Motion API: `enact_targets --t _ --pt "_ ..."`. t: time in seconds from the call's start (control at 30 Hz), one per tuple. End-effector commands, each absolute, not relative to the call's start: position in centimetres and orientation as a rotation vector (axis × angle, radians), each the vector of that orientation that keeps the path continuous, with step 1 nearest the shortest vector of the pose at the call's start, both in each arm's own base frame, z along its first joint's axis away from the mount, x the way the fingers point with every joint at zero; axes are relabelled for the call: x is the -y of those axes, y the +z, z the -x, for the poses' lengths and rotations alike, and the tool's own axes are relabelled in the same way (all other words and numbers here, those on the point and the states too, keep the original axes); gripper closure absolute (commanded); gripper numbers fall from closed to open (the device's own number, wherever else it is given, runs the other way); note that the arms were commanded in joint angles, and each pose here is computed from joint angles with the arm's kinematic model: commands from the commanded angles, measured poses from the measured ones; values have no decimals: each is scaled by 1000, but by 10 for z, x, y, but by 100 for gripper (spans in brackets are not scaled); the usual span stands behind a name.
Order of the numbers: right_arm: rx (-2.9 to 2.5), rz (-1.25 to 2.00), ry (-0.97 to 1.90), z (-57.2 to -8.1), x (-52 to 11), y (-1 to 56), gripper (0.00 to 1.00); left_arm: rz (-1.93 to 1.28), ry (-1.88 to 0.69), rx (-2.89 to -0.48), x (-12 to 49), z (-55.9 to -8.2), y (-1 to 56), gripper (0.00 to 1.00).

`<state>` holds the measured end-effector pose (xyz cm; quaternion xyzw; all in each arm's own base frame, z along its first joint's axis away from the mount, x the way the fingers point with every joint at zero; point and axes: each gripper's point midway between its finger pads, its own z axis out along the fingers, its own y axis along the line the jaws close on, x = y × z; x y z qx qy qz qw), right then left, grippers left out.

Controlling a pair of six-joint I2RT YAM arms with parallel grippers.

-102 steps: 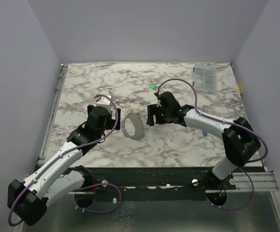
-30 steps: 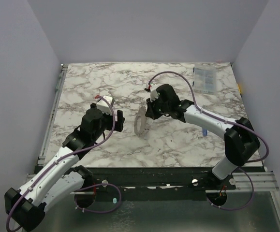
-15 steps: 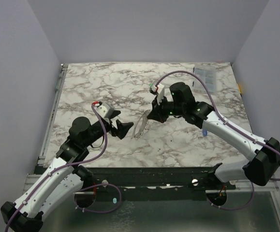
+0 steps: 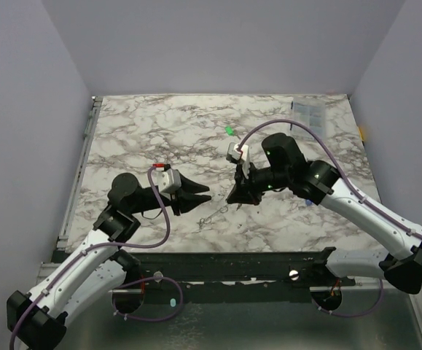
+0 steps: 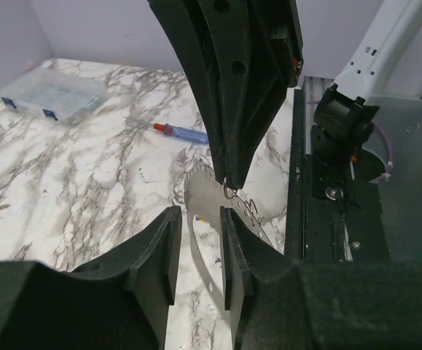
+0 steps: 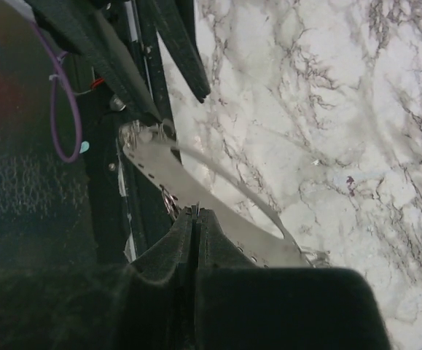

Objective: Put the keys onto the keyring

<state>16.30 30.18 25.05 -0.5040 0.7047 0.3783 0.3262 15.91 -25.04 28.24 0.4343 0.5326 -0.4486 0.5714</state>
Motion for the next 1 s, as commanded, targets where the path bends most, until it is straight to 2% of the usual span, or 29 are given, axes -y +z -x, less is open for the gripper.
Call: enact_targets --t 0.0,0.8,0.97 --pt "-1778 1408 1051 -137 -296 268 99 -1144 -1126 -1102 258 -139 300 66" --pt "-1616 1301 936 -165 -306 311 99 -1195 -1325 -1231 284 -108 253 67" --pt "-1634 1351 991 -155 -309 302 99 -1113 -1208 -1191 278 -122 269 58"
